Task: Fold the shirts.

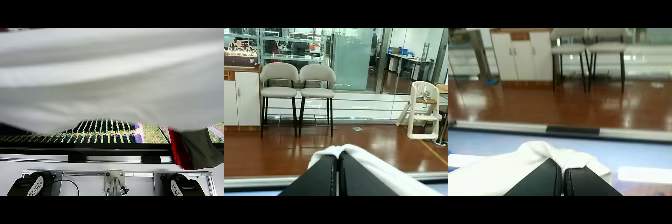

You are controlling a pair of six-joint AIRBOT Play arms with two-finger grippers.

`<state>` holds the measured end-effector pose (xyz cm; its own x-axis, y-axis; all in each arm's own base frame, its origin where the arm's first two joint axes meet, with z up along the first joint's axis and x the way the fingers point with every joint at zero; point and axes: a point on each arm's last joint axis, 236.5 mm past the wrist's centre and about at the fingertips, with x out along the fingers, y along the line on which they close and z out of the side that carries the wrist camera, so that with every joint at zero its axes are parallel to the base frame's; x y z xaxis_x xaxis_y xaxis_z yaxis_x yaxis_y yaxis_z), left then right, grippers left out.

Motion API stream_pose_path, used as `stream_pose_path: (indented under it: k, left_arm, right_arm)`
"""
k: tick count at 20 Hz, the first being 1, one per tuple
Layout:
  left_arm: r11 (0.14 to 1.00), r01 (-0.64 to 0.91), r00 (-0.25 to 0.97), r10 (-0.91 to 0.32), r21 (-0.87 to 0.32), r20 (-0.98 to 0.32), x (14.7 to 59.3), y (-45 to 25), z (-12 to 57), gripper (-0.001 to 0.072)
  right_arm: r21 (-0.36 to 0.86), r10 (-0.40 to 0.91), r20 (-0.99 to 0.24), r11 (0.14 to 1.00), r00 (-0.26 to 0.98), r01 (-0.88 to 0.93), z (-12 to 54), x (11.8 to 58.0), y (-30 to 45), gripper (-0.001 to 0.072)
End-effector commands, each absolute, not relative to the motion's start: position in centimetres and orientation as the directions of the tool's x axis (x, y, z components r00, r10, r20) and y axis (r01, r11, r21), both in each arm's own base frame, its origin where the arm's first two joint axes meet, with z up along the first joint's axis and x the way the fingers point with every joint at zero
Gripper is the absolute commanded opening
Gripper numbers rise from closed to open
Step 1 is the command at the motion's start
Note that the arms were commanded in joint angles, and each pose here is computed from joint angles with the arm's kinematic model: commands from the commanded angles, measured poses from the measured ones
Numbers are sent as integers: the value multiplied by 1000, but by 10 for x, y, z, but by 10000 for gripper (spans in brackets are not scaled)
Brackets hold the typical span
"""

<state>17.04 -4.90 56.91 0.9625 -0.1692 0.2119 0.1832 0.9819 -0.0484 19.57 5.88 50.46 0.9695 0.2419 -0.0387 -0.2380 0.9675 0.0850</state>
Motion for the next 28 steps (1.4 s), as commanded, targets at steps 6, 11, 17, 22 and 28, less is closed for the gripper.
stream_pose_path:
  k: [6, 11, 17, 22, 28]
  left_arm:
    - [975, 160, 809, -218, -152, -546, 265, -40, 349, 29]
    - [971, 149, 596, -239, -187, -766, 365, -21, 178, 29]
    - [877, 103, 535, -447, -470, -717, 503, -48, 87, 29]
    - [873, 86, 644, -417, -481, -642, 578, -57, 60, 29]
    - [867, 49, 567, -432, -496, -701, 582, -68, -3, 30]
  right_arm:
    - [220, 218, -830, 974, 514, -58, 277, 273, 44, 80]
    - [273, 237, -880, 961, 412, 32, 129, 394, 42, 80]
    - [399, 271, -751, 913, 602, 86, 56, 526, 46, 80]
    - [410, 199, -643, 905, 739, 113, 43, 579, 33, 80]
    - [398, 220, -732, 906, 645, 143, -22, 576, 43, 80]
